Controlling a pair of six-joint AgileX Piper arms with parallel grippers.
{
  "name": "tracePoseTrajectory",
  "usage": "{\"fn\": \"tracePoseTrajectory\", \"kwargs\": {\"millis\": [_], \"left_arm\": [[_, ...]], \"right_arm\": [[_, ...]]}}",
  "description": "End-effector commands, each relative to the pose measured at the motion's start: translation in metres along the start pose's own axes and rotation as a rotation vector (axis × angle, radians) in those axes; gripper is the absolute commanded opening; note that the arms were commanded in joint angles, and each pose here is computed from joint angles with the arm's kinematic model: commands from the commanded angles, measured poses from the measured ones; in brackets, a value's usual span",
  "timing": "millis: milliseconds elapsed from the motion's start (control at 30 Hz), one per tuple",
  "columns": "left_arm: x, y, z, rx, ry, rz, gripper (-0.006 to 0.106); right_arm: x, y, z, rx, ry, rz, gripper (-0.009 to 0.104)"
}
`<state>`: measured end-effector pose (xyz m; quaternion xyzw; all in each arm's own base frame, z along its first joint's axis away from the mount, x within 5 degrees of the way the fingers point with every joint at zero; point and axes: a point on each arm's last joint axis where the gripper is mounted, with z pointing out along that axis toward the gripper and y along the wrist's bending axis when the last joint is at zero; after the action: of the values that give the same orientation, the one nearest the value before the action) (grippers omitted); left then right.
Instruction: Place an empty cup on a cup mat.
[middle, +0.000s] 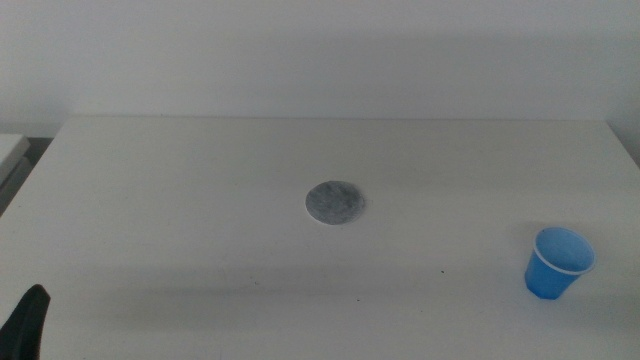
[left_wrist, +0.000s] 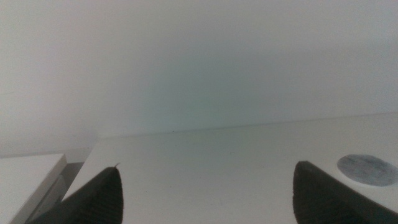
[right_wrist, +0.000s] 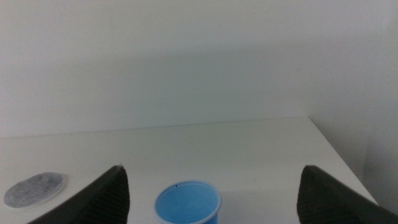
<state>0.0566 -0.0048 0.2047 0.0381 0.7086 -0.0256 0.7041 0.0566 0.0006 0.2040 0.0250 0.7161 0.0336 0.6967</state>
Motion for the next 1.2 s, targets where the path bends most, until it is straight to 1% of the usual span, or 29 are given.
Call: {"fn": "tracePoseTrajectory", "kwargs": {"millis": [0,67,133,233,367,500,600,667,767,867,1033,1100,1167], "left_arm": [[-0.001,0.000,0.000,0.004,-0.009,-0.007,0.094],[-0.001,0.000,0.000,0.004,-0.009,-0.007,0.094],[-0.001,0.000,0.000,0.004,-0.009,-0.007,0.094],[-0.001,0.000,0.000,0.004,-0.009,-0.007,0.094],[-0.001,0.000,0.000,0.004,-0.009,-0.007,0.094],[-0.001,0.000,0.000,0.004,-0.009,-0.007,0.094],[-0.001,0.000,0.000,0.004,-0.009,-0.007,0.094],[-0.001,0.000,0.000,0.004,-0.009,-0.007,0.094],[-0.001,0.000,0.000,0.004,-0.009,-0.007,0.094],[-0.001,0.000,0.000,0.004,-0.009,-0.007,0.094],[-0.001,0.000,0.000,0.004,-0.009,-0.007,0.094],[-0.001,0.000,0.000,0.004,-0.009,-0.007,0.094],[-0.001,0.000,0.000,0.004,-0.009,-0.007,0.094]], "right_arm": [[0.001,0.000,0.000,0.007,-0.002,0.013,0.087],[-0.003,0.000,-0.001,0.006,-0.015,0.013,0.087],[-0.018,0.001,-0.002,0.002,-0.050,0.026,0.087],[-0.038,0.003,0.003,0.007,-0.008,0.026,0.087],[-0.073,0.005,0.021,0.031,0.186,0.018,0.087],[-0.116,0.008,0.043,0.063,0.439,0.017,0.087],[-0.137,0.009,0.063,0.089,0.645,0.018,0.087],[-0.150,0.010,0.074,0.100,0.720,0.021,0.087],[-0.168,0.012,0.093,0.097,0.731,0.040,0.087],[-0.172,0.013,0.106,0.098,0.753,0.042,0.087],[-0.171,0.020,0.119,0.059,0.724,0.180,0.087],[-0.171,0.022,0.120,0.039,0.720,0.183,0.087],[-0.171,0.023,0.121,0.004,0.727,0.137,0.087]]}}
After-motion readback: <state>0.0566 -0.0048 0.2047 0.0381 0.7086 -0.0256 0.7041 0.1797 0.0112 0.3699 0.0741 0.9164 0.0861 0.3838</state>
